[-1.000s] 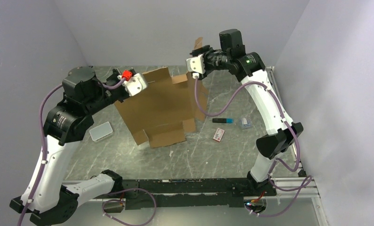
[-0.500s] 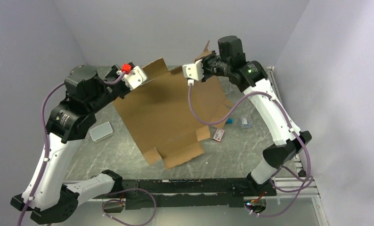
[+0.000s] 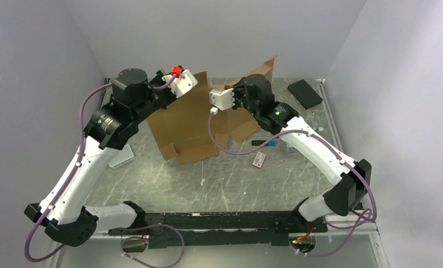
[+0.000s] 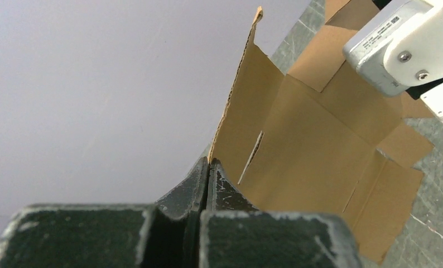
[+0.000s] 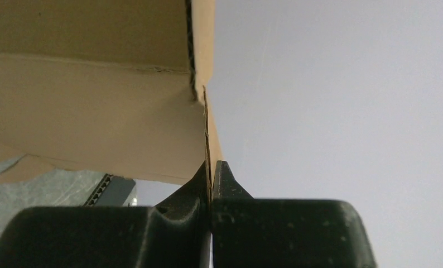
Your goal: Fold the paper box
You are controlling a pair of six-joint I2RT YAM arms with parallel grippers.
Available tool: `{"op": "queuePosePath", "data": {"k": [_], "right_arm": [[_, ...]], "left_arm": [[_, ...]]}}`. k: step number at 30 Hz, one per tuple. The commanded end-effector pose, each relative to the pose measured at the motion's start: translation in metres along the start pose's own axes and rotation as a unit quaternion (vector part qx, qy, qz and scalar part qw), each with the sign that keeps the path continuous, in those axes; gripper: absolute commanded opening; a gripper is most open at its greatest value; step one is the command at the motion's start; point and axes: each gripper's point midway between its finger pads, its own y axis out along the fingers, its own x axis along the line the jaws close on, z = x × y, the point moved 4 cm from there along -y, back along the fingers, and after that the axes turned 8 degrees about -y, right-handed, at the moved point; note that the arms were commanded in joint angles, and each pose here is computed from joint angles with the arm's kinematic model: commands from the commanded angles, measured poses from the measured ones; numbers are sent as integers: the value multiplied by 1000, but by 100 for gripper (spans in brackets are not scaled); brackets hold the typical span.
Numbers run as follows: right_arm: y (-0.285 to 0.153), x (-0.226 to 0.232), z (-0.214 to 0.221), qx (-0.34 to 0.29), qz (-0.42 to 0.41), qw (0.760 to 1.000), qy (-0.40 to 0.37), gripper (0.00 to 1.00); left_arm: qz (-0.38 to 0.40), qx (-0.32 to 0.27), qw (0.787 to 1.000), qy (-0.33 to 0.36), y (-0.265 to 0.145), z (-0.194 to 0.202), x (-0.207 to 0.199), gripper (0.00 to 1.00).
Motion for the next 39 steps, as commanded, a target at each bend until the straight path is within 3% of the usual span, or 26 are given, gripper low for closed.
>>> {"op": "queuePosePath", "data": {"k": [1, 11, 20, 25, 34, 39], "right_arm": [[-28, -30, 25, 71, 109, 989, 69, 0], [-25, 5, 24, 72, 108, 982, 139, 0], [-29, 45, 7, 18, 47, 975, 216, 11], [-32, 63, 0, -9, 15, 969, 246, 25], [-50, 64, -8, -115, -43, 940, 319, 51], [-72, 66, -12, -207, -94, 904, 361, 80]], "left_arm": [[-55, -29, 998, -3, 6, -11, 6, 0], [-78, -6, 996, 37, 18, -1, -26, 0], [-96, -2, 993, 68, 22, 8, -43, 0], [-115, -2, 990, 80, 21, 9, -39, 0], [-129, -14, 984, 118, 18, 2, -32, 0], [-133, -21, 981, 139, 17, -3, -29, 0]]}}
